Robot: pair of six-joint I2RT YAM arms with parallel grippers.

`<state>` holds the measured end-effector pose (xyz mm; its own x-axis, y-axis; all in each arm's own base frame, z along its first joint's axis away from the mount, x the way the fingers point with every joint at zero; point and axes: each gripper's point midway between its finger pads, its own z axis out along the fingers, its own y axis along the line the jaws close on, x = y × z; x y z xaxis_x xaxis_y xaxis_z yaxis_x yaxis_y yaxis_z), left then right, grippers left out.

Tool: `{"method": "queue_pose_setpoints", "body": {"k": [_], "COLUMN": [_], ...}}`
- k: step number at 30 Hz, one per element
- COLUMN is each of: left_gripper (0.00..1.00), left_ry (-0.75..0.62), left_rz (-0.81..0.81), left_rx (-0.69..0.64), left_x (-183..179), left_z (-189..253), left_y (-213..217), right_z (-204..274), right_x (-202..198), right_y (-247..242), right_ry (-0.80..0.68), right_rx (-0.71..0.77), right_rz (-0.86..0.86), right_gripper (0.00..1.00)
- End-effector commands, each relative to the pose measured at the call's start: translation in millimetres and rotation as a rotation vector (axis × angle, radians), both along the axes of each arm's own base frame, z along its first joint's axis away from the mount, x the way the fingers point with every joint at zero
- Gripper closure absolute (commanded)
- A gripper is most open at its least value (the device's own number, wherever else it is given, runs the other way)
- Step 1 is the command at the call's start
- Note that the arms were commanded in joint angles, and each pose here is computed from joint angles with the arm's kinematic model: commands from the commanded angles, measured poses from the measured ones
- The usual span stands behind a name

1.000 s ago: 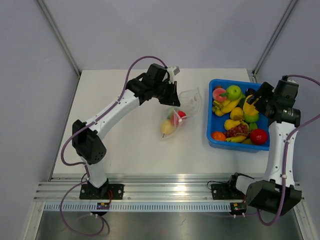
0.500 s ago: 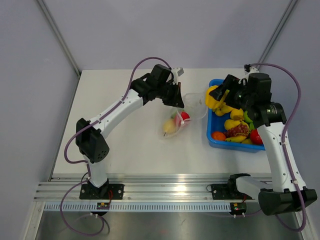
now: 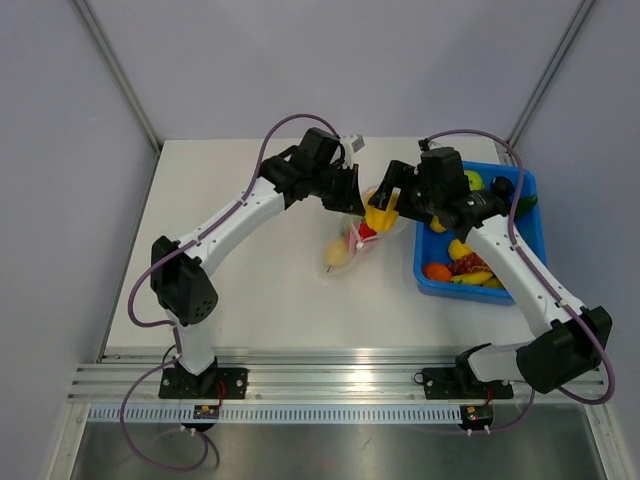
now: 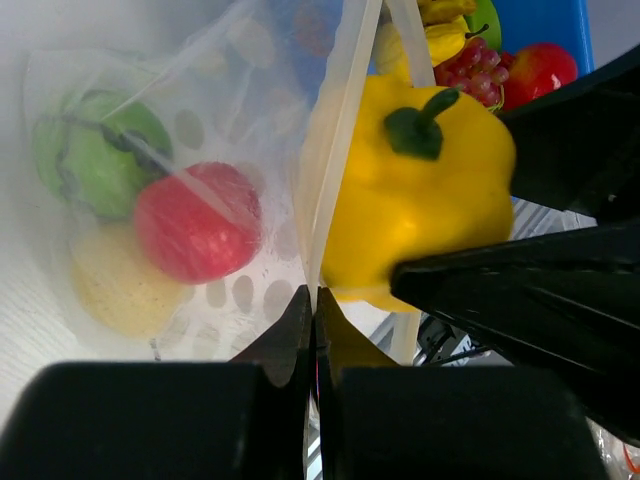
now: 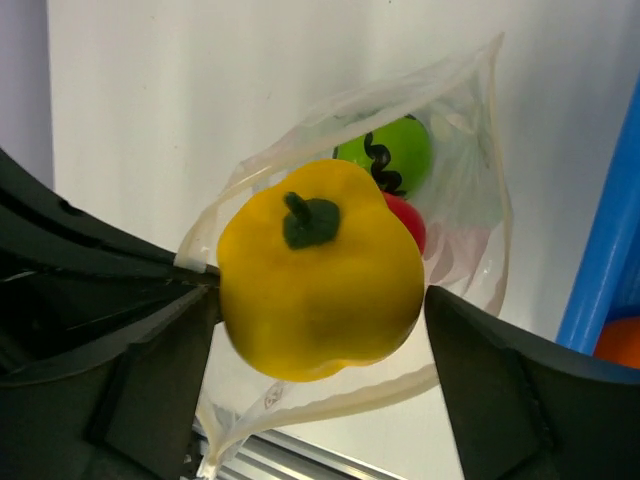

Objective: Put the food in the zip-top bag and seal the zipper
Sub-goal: Place the fake vegetable in the zipper food storage bag.

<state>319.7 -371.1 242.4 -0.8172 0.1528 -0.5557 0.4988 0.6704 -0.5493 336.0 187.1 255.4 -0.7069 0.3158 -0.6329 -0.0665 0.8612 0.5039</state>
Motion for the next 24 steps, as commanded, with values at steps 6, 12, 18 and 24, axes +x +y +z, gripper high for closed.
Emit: {"method": "queue_pose_setpoints", "body": {"k": [6, 12, 18, 24], "left_gripper": [1.00, 1.00, 1.00, 1.00], "left_ry": [-0.080, -0.076, -0.086, -0.070], "left_rz": [-0.035, -0.033, -0.024, -0.029], "left_rx": [-0.099, -0.100, -0.087, -0.084], "left_x": [-3.7, -3.5, -5.0, -5.7], "left_z": [43.7, 41.5, 38.6, 30.6], "left_y": [-8.6, -6.9, 1.1, -0.2], "right_z": [24.9, 32.6, 0.5, -47.2], "right_x": [5.0, -6.4, -47.0, -73.9], "right_y": [-30.4, -103.2, -220.0, -235.9], "right_ry": [-0.105, -0.109, 0.052, 0.207], "right_rx": [-0.120, -0.351, -0.464, -0.403], "right_rz": [-0.125, -0.328, -0.597, -0.664], "right_gripper": [0.02, 0.10, 0.31, 0.29]}}
